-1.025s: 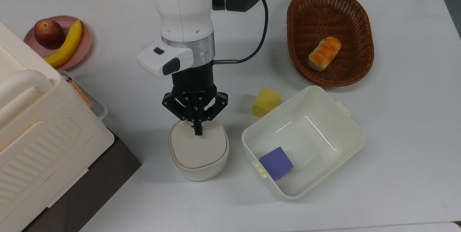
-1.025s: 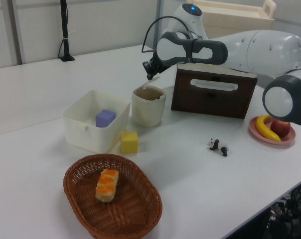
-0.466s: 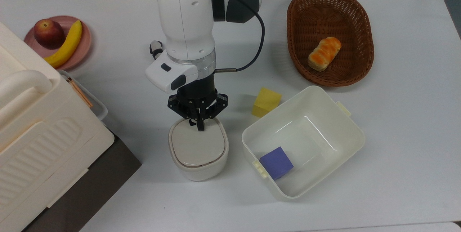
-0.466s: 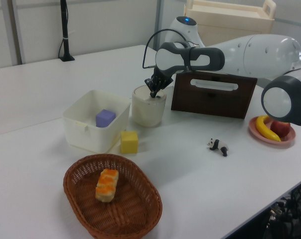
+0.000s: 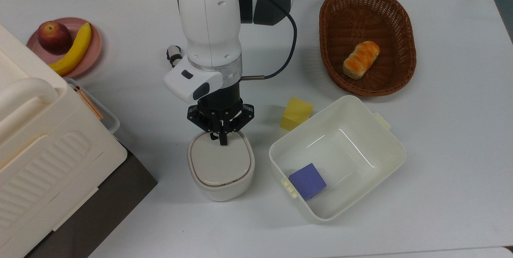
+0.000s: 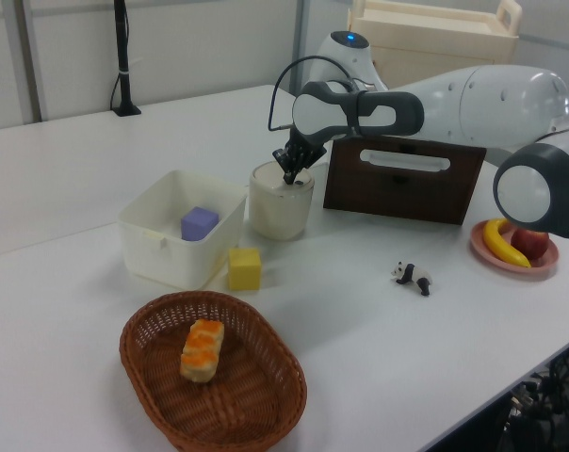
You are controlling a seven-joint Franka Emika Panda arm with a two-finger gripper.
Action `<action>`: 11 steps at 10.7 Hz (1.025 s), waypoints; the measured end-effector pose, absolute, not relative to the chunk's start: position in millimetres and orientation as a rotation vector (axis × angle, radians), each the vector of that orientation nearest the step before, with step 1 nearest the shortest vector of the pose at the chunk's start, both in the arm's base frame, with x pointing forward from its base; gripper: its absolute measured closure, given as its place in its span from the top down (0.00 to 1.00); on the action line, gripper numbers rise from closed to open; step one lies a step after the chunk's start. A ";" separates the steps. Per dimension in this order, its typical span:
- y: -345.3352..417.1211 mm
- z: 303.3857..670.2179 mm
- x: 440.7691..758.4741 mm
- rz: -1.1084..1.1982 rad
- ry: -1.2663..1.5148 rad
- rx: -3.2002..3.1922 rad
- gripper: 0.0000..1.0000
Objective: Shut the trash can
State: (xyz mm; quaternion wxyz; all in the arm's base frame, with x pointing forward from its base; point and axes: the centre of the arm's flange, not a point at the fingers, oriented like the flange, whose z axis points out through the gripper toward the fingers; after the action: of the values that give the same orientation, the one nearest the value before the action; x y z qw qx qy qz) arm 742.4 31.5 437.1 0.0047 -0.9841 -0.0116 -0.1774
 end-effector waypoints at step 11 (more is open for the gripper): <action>6.7 553.3 643.3 -0.013 0.106 -3.107 1.00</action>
State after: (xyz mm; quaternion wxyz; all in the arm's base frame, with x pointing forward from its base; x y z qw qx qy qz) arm 643.3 6.7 553.3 0.0161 -0.9993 0.0341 -0.0042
